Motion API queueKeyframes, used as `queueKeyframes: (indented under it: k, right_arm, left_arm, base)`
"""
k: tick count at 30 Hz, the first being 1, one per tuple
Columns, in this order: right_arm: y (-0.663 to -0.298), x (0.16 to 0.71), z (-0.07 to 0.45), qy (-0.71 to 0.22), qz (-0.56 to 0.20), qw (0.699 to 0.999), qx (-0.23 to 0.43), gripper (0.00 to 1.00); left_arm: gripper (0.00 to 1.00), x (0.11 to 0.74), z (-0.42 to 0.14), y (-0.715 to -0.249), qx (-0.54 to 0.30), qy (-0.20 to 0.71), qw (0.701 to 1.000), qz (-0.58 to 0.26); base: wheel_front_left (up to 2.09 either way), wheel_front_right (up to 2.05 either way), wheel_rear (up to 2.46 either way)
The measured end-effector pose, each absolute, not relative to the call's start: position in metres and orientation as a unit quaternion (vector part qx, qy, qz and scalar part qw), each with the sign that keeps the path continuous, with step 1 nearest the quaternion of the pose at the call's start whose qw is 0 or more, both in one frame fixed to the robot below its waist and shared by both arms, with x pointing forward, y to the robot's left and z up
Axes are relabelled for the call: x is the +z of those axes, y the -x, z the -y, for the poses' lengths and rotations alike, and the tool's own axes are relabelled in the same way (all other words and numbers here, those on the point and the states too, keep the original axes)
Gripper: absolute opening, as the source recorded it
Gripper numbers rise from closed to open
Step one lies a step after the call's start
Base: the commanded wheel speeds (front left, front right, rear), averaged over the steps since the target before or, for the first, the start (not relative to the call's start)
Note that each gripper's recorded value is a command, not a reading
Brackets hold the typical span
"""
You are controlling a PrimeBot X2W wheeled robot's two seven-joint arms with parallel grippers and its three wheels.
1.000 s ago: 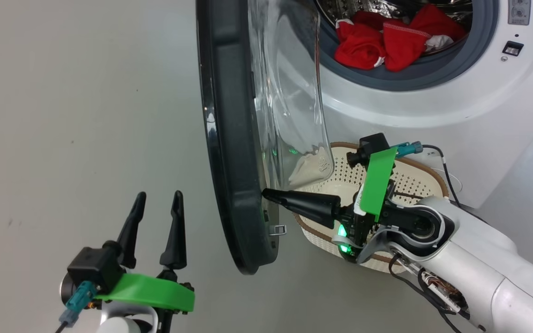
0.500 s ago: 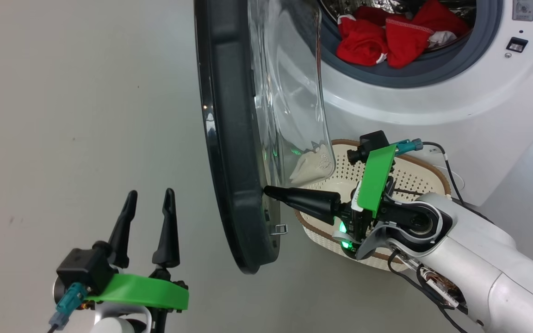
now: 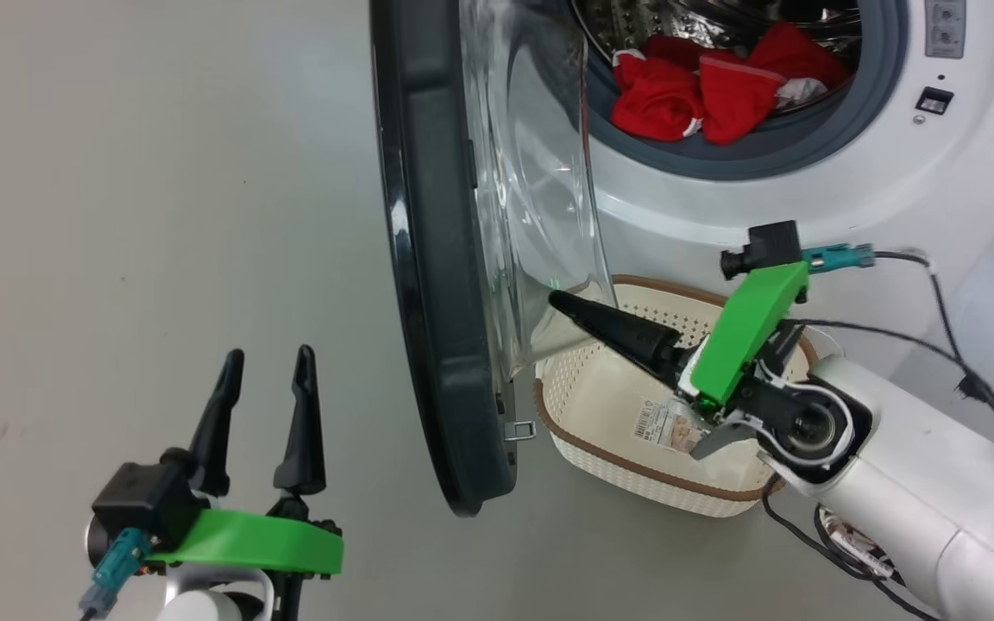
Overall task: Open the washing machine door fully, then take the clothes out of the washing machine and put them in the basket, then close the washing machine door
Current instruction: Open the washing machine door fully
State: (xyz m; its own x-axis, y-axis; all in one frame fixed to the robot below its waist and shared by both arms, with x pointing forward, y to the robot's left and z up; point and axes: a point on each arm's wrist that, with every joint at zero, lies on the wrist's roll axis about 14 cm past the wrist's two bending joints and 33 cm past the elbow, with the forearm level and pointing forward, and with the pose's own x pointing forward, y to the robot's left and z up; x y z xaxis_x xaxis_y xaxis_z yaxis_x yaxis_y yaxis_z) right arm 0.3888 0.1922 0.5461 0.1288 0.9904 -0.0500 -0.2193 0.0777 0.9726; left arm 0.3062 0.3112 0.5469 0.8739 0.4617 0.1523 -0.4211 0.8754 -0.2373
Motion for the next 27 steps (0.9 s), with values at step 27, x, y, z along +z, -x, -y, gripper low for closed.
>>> queueKeyframes:
  k: [27]
  right_arm:
    - [-0.499, 0.52, -0.072, -0.062, -0.044, 0.921, 0.383, 1.0]
  left_arm:
    - [1.0, 0.542, -0.293, -0.308, 0.202, 0.101, 0.969, 0.099]
  base:
    - [0.0, 0.0, 0.0]
